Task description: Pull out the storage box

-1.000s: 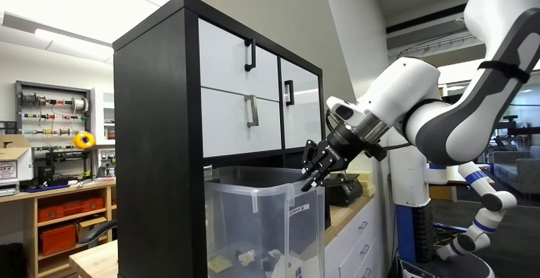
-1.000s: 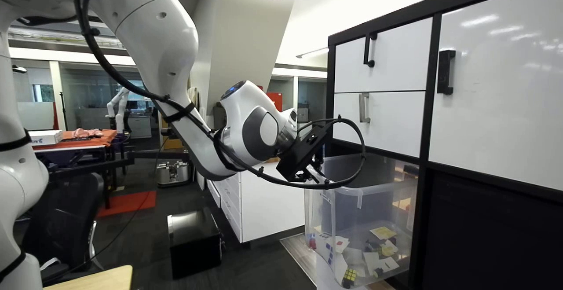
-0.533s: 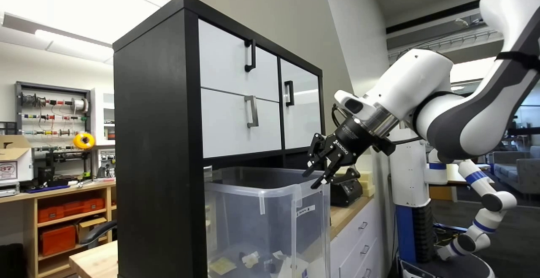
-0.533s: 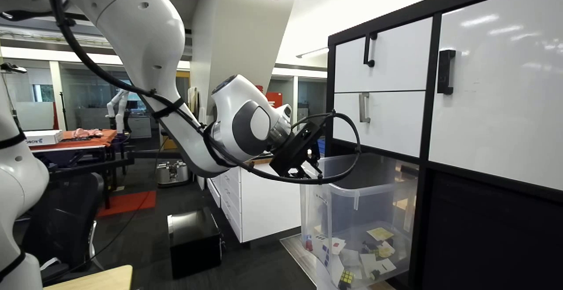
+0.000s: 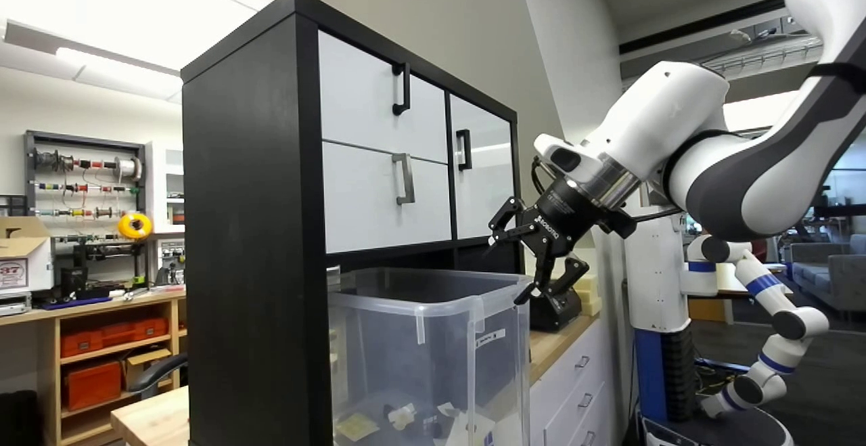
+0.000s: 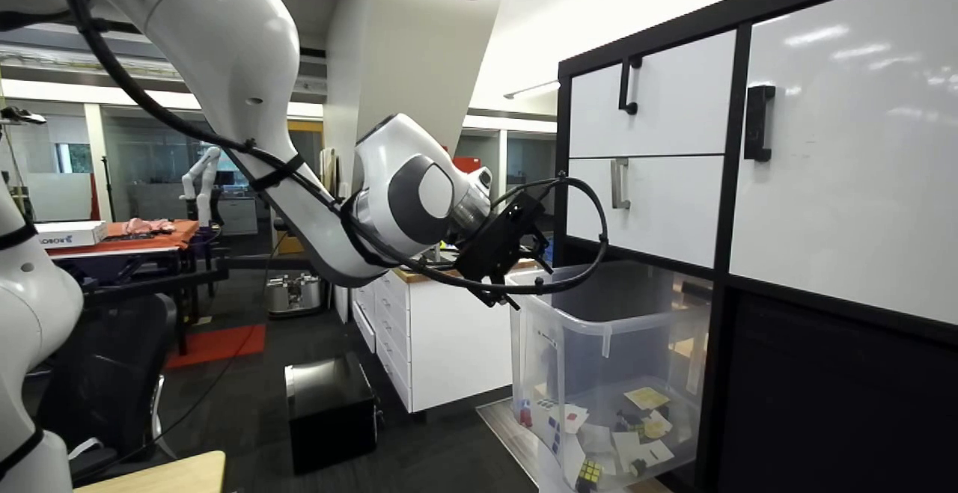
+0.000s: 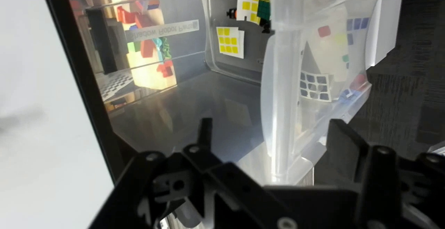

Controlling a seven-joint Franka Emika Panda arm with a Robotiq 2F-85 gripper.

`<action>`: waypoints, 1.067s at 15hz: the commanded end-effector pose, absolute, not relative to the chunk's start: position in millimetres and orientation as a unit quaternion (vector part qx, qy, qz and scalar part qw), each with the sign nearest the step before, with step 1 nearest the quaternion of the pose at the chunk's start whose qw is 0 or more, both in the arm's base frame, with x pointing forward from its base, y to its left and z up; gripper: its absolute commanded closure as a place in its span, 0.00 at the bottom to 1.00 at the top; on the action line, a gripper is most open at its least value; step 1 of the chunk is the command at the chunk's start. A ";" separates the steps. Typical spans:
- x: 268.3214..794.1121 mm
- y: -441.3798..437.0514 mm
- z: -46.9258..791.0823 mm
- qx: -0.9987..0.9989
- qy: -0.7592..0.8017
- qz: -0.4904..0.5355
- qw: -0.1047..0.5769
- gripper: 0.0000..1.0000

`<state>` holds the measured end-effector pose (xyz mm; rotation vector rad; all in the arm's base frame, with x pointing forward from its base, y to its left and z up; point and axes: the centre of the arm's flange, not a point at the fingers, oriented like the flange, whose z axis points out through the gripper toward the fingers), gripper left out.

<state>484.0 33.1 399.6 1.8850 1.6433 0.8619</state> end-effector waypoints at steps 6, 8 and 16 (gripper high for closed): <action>493.3 54.0 437.1 0.803 0.528 0.187 0.203 0.00; 496.6 58.0 458.9 0.820 0.507 0.176 0.200 0.00; 520.1 57.9 508.5 0.908 0.370 0.081 0.177 0.00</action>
